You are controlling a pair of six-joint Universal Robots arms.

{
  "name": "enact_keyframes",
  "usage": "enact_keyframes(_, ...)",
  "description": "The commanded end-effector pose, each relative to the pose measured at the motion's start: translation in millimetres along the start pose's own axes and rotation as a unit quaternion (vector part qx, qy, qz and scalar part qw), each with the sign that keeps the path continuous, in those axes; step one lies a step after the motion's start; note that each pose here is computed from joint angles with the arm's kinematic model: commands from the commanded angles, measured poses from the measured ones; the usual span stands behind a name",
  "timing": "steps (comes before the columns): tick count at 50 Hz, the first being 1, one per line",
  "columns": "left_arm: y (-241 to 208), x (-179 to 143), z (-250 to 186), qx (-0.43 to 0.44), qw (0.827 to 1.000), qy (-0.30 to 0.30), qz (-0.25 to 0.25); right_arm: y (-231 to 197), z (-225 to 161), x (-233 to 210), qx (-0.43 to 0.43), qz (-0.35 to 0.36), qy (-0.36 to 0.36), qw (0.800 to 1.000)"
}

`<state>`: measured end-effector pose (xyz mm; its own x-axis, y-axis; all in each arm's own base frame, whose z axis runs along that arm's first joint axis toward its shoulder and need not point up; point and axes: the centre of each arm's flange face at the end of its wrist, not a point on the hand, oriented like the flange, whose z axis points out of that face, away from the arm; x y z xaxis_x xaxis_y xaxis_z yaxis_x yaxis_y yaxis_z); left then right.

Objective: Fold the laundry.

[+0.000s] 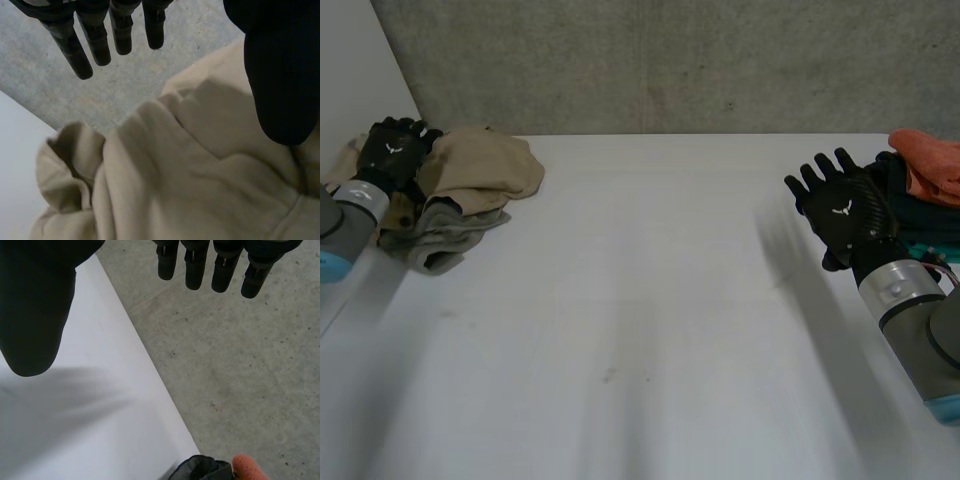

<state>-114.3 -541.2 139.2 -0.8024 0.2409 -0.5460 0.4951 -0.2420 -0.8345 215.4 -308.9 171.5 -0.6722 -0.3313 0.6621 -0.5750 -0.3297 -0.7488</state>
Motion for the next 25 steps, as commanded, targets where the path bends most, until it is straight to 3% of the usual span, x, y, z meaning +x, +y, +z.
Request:
enact_keyframes(1,8,-1,8,0.02,0.999,-0.008,-0.027,6,0,4,-0.01,0.003,0.005,1.0)
enact_keyframes(25,32,18,14,0.053,0.997,0.02,-0.045,15,-1,-5,-0.021,0.007,-0.007,1.0)
